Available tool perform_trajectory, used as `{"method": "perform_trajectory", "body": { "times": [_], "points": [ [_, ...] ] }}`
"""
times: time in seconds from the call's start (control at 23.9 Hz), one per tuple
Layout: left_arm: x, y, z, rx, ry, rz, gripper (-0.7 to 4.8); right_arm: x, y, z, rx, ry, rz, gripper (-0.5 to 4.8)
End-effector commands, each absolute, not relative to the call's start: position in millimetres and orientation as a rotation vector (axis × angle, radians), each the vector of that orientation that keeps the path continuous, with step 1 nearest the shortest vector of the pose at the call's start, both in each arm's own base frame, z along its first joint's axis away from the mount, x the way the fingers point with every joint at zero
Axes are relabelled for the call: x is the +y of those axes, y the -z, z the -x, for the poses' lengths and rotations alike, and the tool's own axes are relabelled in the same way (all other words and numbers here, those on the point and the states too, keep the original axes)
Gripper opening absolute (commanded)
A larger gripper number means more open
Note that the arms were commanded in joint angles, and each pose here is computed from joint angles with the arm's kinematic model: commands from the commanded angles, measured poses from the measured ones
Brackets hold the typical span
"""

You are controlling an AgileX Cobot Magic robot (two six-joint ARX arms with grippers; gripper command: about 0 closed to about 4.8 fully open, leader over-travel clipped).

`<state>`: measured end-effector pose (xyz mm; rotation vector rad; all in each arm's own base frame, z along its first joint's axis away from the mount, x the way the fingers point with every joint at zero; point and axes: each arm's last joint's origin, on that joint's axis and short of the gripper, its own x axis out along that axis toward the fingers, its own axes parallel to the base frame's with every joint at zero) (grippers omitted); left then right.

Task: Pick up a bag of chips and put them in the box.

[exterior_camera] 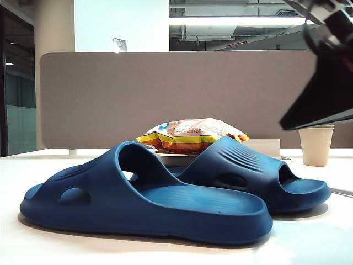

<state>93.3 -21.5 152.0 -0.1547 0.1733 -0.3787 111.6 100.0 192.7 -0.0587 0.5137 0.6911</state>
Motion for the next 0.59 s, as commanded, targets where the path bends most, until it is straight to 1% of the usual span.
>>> {"method": "perform_trajectory", "body": {
  "times": [0.04, 0.34, 0.59],
  "points": [
    [-21.5, -151.3, -93.2, 0.183, 0.378, 0.158, 0.75, 92.8, -195.7, -111.3, 0.515, -0.697, 0.034, 0.22],
    [-21.5, -151.3, -93.2, 0.183, 0.378, 0.158, 0.75, 75.6, -200.8, -112.5, 0.478, -0.660, -0.021, 0.22],
    [-21.5, -151.3, -93.2, 0.183, 0.378, 0.158, 0.75, 62.3, -207.5, -113.8, 0.411, -0.578, -0.042, 0.22]
  ]
}}
